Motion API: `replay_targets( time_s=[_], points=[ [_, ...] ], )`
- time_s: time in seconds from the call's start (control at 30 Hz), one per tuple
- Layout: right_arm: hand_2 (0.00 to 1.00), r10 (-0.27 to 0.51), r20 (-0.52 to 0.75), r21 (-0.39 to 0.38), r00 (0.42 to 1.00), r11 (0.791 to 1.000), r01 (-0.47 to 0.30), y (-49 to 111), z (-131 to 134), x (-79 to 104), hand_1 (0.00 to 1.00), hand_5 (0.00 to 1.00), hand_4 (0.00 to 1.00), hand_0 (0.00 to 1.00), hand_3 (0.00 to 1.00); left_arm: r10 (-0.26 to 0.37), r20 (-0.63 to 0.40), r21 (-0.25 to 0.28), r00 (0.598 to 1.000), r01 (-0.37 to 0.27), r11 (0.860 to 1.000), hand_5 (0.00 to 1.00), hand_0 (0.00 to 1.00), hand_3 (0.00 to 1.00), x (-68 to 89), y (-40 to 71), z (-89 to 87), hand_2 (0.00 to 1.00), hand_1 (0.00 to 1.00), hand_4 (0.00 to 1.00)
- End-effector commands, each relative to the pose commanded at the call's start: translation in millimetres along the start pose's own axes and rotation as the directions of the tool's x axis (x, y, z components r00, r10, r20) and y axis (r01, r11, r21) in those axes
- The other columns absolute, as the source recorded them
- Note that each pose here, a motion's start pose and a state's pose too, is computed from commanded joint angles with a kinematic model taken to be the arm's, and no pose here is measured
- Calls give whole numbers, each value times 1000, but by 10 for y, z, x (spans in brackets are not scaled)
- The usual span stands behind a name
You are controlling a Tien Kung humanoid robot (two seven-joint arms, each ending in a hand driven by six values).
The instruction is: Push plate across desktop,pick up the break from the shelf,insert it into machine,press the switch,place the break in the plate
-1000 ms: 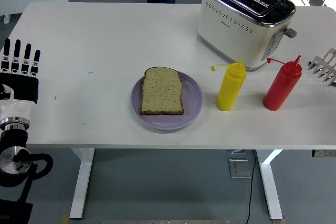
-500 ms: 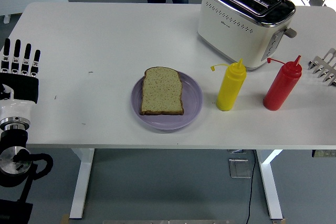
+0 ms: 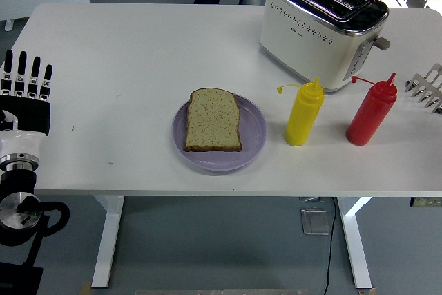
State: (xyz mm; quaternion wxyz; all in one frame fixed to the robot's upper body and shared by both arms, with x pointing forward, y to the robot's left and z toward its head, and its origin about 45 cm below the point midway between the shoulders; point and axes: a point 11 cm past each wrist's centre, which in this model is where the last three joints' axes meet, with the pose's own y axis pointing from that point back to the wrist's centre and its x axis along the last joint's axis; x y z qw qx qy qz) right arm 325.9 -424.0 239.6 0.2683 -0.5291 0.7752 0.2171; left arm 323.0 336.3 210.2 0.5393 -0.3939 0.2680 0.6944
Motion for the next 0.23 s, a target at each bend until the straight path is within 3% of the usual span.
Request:
replay_targets(
  time_s=[0.23],
  points=[
    [756, 1, 2, 1, 1000, 1000, -1, 0, -7, -1, 740, 430, 482, 800, 744, 0, 0, -1, 1000, 0, 1000, 998, 871, 783, 0, 0, 1, 880, 879, 534]
  ],
)
